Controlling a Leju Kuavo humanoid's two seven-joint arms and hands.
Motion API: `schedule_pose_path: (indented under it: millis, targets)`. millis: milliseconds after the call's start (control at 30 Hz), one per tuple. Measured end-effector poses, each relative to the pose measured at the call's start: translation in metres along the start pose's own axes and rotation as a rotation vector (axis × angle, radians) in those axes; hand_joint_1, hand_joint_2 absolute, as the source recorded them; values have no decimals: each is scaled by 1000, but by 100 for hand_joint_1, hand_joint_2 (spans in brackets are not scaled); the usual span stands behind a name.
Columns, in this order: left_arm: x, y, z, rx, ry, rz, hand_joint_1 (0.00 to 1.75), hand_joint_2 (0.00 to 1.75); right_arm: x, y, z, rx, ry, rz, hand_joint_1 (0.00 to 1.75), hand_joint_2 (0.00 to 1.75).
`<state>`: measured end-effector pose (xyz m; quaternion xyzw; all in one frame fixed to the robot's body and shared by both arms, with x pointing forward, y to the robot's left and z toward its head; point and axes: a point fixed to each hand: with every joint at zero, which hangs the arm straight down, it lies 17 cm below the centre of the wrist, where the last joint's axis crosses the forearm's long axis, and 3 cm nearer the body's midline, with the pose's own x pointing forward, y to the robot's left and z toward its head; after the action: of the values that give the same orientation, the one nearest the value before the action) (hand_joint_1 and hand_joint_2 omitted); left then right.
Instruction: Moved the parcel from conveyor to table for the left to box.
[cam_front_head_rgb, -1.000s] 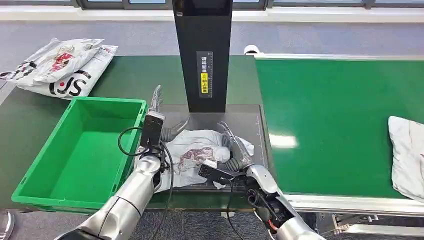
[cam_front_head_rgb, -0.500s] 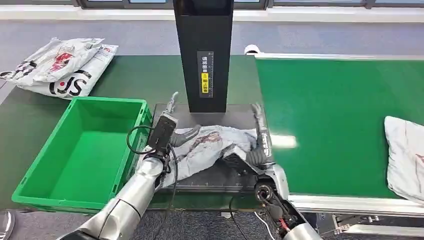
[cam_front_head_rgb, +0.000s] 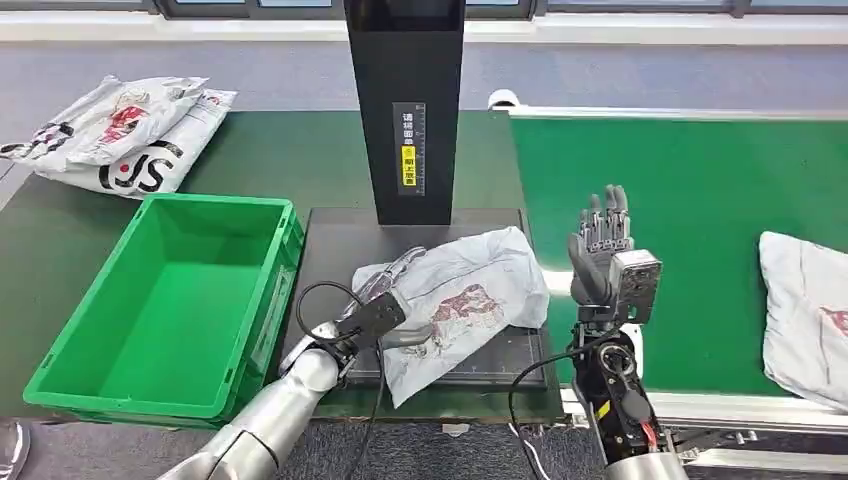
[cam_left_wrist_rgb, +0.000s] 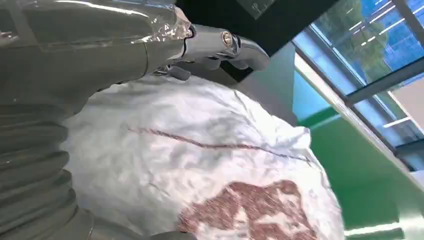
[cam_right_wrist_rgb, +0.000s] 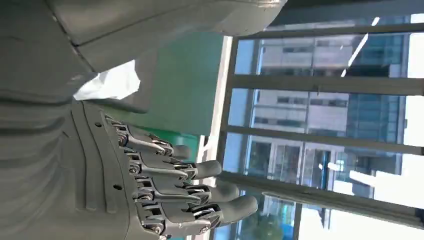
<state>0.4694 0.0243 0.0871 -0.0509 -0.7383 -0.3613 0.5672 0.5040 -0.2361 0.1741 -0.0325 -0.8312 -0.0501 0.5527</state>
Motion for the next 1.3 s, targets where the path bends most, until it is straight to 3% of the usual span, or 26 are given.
schedule_pose_path:
  millis: [200,733,867,900,967,1100,1300]
  targets:
    - [-19,-13,9,-72,51,-125,0,175,-2,-11,-3,5,-1,48,0,175]
    - [-25,-17,15,-83,62,-133,0,175,-5,-15,-3,8,6,69,0,175]
    - [-24,-46,25,-208,25,-194,0,175,-5,-11,-8,21,13,53,0,175]
    - [-27,-53,28,-242,30,-230,175,175,-5,-11,-12,21,13,49,0,175]
    - [-41,-61,31,-264,78,-337,175,175,-3,-12,-17,18,8,46,0,175]
    - [-55,-42,21,-148,155,-493,175,175,-3,-14,-17,14,2,62,0,175]
    - [-47,-21,6,-70,143,-506,175,175,-4,-16,-16,6,-1,92,0,175]
